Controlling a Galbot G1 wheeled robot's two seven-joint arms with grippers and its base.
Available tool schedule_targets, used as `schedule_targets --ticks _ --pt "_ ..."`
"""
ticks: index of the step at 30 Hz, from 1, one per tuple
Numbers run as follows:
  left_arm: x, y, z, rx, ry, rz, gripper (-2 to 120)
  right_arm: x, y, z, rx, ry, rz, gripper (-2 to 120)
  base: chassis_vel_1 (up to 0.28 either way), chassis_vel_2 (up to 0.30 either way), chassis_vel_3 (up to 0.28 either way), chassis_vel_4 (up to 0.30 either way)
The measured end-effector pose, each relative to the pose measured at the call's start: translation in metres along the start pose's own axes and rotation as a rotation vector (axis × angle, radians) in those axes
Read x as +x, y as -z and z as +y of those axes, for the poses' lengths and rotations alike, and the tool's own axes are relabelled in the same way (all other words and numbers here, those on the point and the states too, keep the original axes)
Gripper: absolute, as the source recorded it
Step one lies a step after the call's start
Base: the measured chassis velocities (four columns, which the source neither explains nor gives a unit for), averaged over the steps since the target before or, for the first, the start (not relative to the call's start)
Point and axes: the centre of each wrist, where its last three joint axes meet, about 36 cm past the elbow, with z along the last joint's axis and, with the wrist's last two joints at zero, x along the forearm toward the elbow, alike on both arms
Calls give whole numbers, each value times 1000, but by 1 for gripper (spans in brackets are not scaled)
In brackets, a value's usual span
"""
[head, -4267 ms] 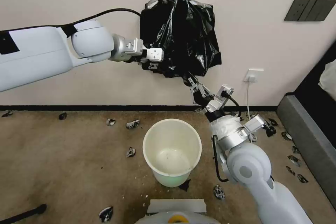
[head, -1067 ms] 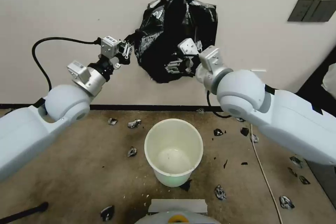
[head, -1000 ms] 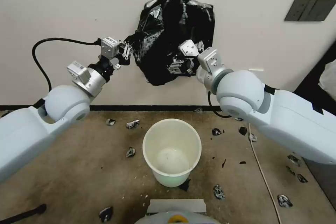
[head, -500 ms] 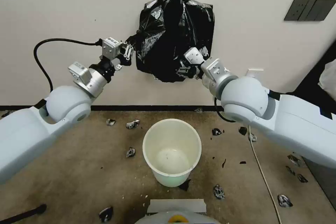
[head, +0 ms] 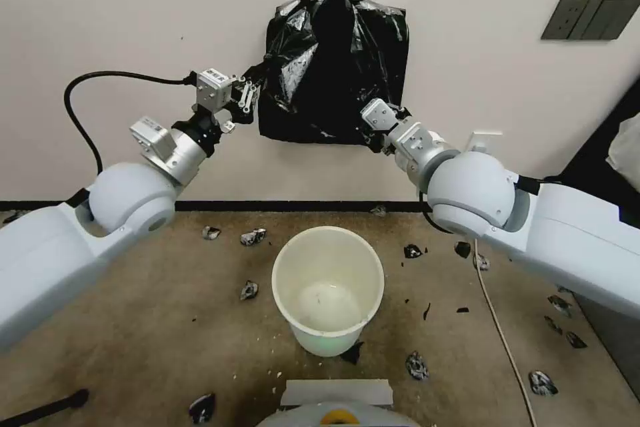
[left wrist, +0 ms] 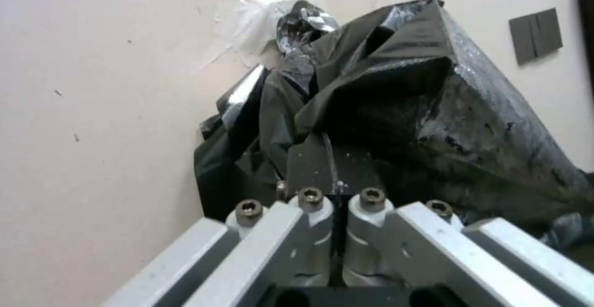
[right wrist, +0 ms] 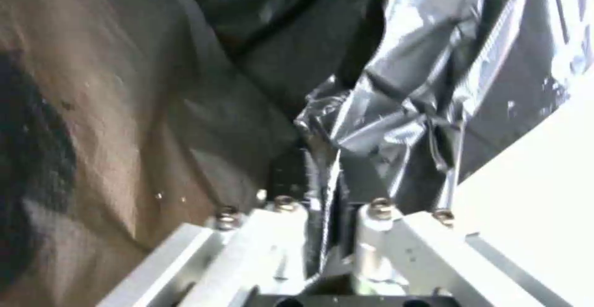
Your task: Place a trash bag onto the trash bin.
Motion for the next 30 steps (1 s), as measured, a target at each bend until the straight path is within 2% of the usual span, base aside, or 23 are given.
schedule_targets --ticks 1,2,6,14,16,18,21,22,26,27,29,30 --pt "0 0 0 0 0 0 0 0 0 0 0 0 0 5 0 0 0 0" --pt "0 0 0 1 0 -1 0 1 -1 -1 -3 -1 4 0 0 0 0 0" --pt "1 -1 -1 6 2 1 0 4 1 -4 -24 -9 -8 0 0 0 0 0" --pt "5 -5 -6 44 37 45 1 11 11 -13 -145 -72 -137 0 0 0 0 0" --pt "5 -4 -7 67 48 60 12 14 14 -20 -187 -102 -195 0 0 0 0 0" --pt "5 -3 -7 74 51 64 15 15 16 -21 -195 -109 -213 0 0 0 0 0" --pt "9 -1 -8 92 62 79 30 21 27 -28 -220 -125 -271 0 0 0 0 0" --pt "9 -1 -8 92 62 79 30 21 27 -28 -220 -125 -271 0 0 0 0 0" --pt "20 14 -10 117 43 90 51 25 36 -29 -246 -125 -299 0 0 0 0 0" --pt "20 14 -10 117 43 90 51 25 36 -29 -246 -125 -299 0 0 0 0 0" --pt "22 20 -12 171 26 89 58 23 34 -29 -253 -130 -293 0 0 0 0 0" --pt "24 28 -17 263 -12 84 65 21 31 -30 -257 -140 -285 0 0 0 0 0"
